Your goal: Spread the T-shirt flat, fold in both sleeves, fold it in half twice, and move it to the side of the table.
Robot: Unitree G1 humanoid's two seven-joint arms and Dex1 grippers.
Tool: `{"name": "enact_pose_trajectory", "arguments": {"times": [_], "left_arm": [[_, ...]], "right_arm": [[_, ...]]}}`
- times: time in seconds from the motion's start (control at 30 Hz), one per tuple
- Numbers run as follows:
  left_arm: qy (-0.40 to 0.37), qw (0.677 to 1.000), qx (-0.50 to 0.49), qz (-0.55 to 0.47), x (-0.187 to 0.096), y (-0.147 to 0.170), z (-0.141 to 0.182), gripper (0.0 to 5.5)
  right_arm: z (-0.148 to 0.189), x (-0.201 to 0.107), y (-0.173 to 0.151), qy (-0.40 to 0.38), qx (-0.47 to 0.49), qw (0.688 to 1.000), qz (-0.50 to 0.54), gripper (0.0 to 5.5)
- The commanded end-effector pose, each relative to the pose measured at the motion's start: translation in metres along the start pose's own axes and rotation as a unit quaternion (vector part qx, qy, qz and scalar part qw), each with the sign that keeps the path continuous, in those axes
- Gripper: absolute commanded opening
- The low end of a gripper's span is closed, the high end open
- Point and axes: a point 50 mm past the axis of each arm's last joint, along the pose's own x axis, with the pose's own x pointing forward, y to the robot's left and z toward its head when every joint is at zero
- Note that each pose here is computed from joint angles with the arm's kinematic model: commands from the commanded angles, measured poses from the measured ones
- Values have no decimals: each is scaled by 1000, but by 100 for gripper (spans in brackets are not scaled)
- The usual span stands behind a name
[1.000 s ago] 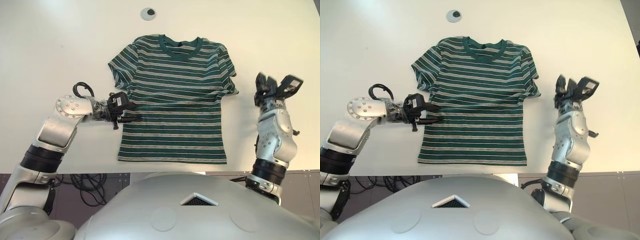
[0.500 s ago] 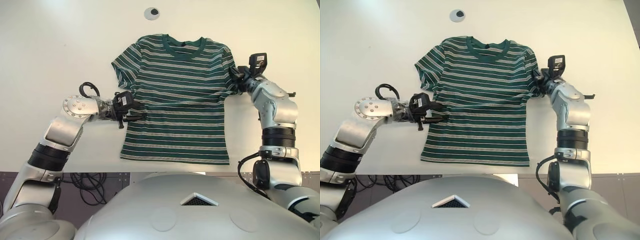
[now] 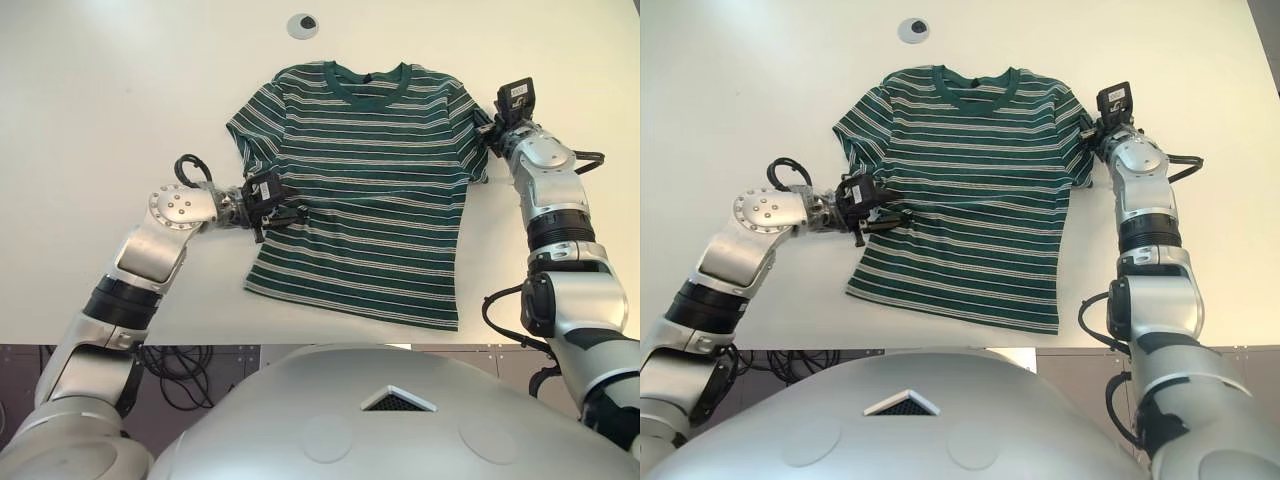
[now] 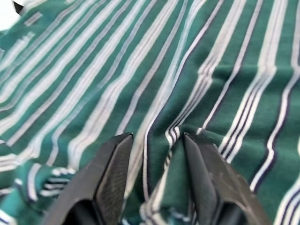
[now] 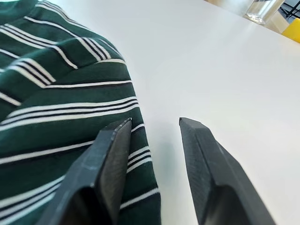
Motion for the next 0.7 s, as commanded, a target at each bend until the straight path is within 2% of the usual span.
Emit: {"name": "enact_pose_trajectory", "arguments": {"times": [0.03,0.13,0.23,0.33,0.43,0.53,0.63,0.7], "left_arm": [[65,996,-61,19,3,-10,-36,195],[48,994,-94,-24,-3,-17,-32,195],[83,991,-94,-47,-17,-19,-34,195],[119,986,-84,-80,-30,-24,-34,195],[61,995,-78,-6,-26,-2,-16,195],[8,995,-104,-7,-27,-1,-5,195],[-97,977,-188,36,-35,9,6,195],[-137,959,-246,25,-46,9,6,195]], "right_arm": [[28,4,-2,-90,34,995,-1,184],[38,0,-9,-134,51,990,-13,184],[44,-11,-15,-169,61,984,-18,184],[46,-34,-12,-200,78,976,24,184],[41,-57,-2,-196,74,975,70,184],[32,-71,7,-175,80,978,85,184],[24,-78,7,-167,122,977,47,184],[18,-82,7,-162,150,975,29,184]]}}
